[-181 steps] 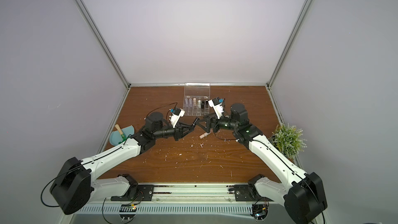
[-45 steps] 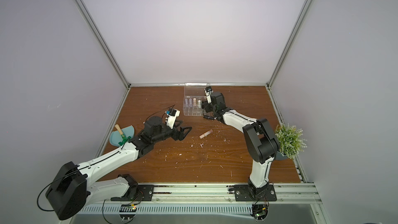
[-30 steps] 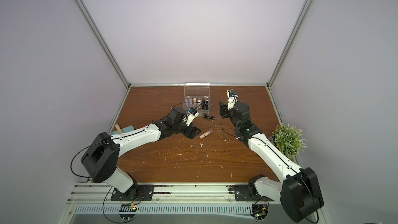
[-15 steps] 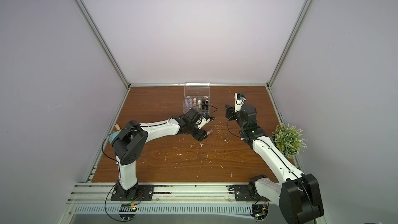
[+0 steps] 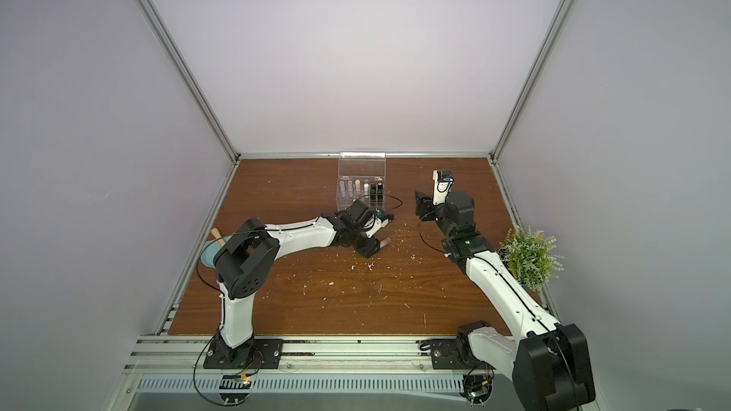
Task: Arrange the lipsticks in the organizer
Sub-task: Pick up the lipstick at the center of the board.
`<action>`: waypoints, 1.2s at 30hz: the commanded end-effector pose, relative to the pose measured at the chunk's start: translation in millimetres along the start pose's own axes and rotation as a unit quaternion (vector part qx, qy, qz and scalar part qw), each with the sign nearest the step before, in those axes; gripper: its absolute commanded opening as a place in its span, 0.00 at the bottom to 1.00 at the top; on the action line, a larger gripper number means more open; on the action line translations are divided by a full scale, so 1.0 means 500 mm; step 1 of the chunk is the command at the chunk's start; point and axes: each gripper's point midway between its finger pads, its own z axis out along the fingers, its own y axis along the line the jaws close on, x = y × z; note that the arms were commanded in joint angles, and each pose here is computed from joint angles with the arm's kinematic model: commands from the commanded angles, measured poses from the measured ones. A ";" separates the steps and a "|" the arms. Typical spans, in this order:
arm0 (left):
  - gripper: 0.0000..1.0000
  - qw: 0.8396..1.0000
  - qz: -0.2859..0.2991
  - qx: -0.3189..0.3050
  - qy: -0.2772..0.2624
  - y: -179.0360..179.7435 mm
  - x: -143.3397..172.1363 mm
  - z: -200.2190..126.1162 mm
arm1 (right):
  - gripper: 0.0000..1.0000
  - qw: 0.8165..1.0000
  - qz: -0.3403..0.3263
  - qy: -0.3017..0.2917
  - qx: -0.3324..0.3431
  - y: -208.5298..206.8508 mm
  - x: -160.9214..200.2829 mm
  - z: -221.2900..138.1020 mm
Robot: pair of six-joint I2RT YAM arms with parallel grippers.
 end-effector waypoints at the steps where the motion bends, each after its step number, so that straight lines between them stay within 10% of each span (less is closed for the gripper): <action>1: 0.43 1.000 0.010 0.003 0.027 -0.021 0.020 0.022 | 0.66 1.000 0.008 -0.023 -0.007 0.003 -0.031 -0.016; 12: 0.20 1.000 0.002 0.002 0.012 -0.027 0.011 0.004 | 0.65 0.999 0.017 -0.026 -0.020 0.005 -0.041 -0.025; 22: 0.17 0.991 -0.029 0.006 -0.133 -0.019 -0.072 -0.135 | 0.66 0.991 0.031 0.023 -0.126 0.078 -0.037 -0.029; 29: 0.16 0.951 -0.028 0.099 -0.292 -0.054 -0.111 -0.295 | 0.77 0.936 0.102 0.098 -0.323 0.204 0.008 -0.057; 36: 0.17 0.937 -0.015 0.118 -0.329 -0.074 -0.104 -0.351 | 0.84 0.876 0.118 0.127 -0.450 0.308 -0.001 -0.113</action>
